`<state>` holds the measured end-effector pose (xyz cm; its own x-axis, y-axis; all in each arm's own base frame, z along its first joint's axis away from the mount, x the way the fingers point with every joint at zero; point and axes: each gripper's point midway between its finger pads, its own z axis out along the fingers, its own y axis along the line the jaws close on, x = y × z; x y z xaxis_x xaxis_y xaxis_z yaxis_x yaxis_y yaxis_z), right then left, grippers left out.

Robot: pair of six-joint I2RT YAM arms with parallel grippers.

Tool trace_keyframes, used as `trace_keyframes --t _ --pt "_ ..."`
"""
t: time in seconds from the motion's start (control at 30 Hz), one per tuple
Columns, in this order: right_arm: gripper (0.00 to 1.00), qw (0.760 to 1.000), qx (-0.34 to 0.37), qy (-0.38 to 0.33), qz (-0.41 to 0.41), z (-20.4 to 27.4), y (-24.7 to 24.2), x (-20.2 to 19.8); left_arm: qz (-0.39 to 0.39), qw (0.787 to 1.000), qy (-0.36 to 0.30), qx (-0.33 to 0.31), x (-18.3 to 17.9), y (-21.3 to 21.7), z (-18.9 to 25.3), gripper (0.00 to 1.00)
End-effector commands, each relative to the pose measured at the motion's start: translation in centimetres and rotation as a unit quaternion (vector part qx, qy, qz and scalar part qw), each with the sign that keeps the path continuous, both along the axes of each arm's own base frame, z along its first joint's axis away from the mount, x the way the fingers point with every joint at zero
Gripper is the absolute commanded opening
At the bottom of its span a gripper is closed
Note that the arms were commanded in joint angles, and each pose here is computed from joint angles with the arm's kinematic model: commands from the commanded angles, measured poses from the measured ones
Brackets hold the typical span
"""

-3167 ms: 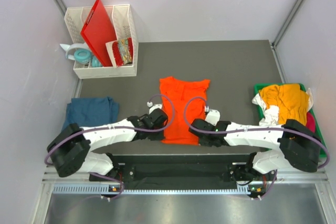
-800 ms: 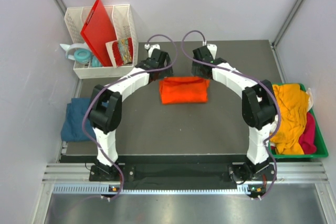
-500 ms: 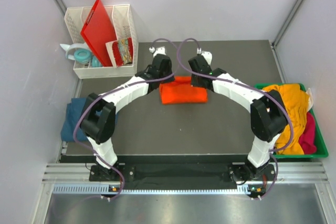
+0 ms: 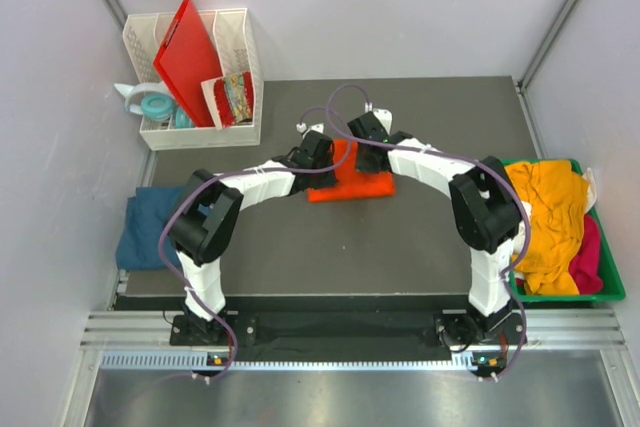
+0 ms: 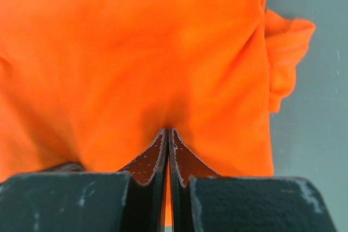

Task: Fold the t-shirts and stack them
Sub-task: Fold the long partially folded tshirt into a neat square, then smooth out wrinkles on the folded tshirt

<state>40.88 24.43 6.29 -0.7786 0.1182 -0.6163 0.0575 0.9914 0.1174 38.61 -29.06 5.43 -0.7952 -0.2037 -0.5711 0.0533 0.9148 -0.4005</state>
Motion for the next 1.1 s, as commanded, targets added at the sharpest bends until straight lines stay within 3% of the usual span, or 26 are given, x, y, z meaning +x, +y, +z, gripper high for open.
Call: trace_keyframes --t 0.0,0.2,0.43,0.87,0.93,1.07 --pt "0.0 0.998 0.037 -0.053 -0.016 3.9 1.4 3.2 -0.006 1.0 0.0 -0.008 -1.0 -0.2 -0.5 0.0" --pt "0.0 0.996 0.051 -0.075 -0.02 5.8 1.5 5.1 -0.016 1.0 0.025 0.005 -2.0 0.2 -2.4 0.0" --pt "0.0 0.999 0.019 -0.015 -0.04 -0.1 -0.1 6.7 -0.018 0.999 0.038 0.02 -2.5 0.6 -3.2 0.0" --pt "0.0 0.981 0.013 0.15 -0.119 -9.9 -6.6 -0.6 -0.004 0.997 0.059 0.057 -3.7 2.5 -4.3 0.0" --pt "0.01 0.984 0.012 0.145 -0.1 -9.7 -6.4 -0.4 0.0 0.997 0.057 0.061 -3.6 2.7 -4.1 0.0" --pt "0.16 0.996 0.037 0.054 -0.061 -4.5 -5.0 2.9 -0.004 0.999 -0.003 0.039 -2.4 2.3 0.0 0.16"
